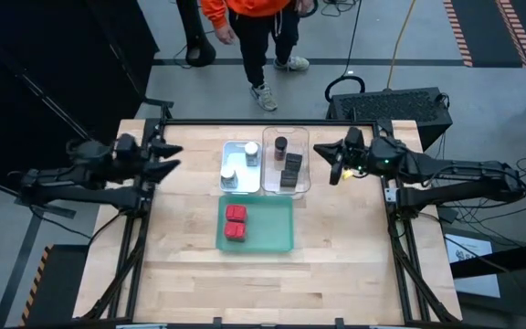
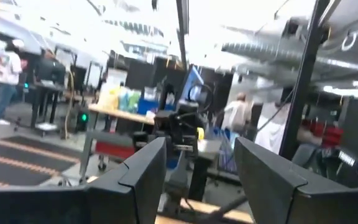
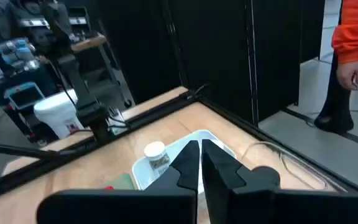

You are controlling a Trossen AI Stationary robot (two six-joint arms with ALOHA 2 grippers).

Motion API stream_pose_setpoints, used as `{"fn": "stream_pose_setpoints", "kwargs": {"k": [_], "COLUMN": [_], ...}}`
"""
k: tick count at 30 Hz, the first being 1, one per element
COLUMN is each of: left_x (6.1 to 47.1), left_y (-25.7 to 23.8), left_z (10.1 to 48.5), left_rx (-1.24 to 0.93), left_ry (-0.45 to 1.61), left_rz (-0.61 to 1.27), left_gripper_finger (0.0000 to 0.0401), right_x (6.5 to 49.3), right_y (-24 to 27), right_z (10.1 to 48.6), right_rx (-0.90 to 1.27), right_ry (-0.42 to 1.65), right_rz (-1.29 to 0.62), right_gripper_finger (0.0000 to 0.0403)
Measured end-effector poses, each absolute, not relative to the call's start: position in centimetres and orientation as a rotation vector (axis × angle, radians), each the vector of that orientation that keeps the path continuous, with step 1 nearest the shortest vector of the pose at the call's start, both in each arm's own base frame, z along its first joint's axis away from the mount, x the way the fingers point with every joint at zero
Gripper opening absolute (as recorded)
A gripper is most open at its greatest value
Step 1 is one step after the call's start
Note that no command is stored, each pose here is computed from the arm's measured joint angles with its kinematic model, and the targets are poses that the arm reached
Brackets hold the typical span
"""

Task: Sort spices by type
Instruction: Return to Home Position

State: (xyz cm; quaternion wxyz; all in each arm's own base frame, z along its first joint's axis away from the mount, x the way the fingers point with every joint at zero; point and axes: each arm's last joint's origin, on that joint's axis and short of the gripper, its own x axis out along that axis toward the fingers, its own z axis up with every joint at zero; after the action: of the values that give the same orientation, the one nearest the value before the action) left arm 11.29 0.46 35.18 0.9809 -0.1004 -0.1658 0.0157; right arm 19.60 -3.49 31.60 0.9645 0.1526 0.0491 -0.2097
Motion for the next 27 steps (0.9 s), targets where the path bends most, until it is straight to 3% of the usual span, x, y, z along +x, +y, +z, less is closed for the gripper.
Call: {"fn": "stream_pose_setpoints", "kwargs": {"k": [14, 18, 27], "left_x": [1.2, 1.4, 3.4], "left_y": [0.5, 0.7, 0.7], "left_z": [33.6, 33.4, 31.2], "left_rx": [-0.142, -0.127, -0.148], "left_ry": [-0.544, -0.443, -0.373], "left_rz": [0.144, 0.223, 0.196], "left_gripper_finger": [0.0196, 0.0196, 0.0196], "right_x": [16.6, 15.1, 11.5], "right_y": [-2.5, -2.3, -2.0], "right_z": [31.8, 30.4, 24.8], "right_rx": [-0.133, -0.154, -0.118], "right_ry": [0.158, 0.078, -0.178], "right_rz": [-0.356, -0.356, -0.382], "right_gripper_finger": [0.0000, 0.0000, 0.0000]}}
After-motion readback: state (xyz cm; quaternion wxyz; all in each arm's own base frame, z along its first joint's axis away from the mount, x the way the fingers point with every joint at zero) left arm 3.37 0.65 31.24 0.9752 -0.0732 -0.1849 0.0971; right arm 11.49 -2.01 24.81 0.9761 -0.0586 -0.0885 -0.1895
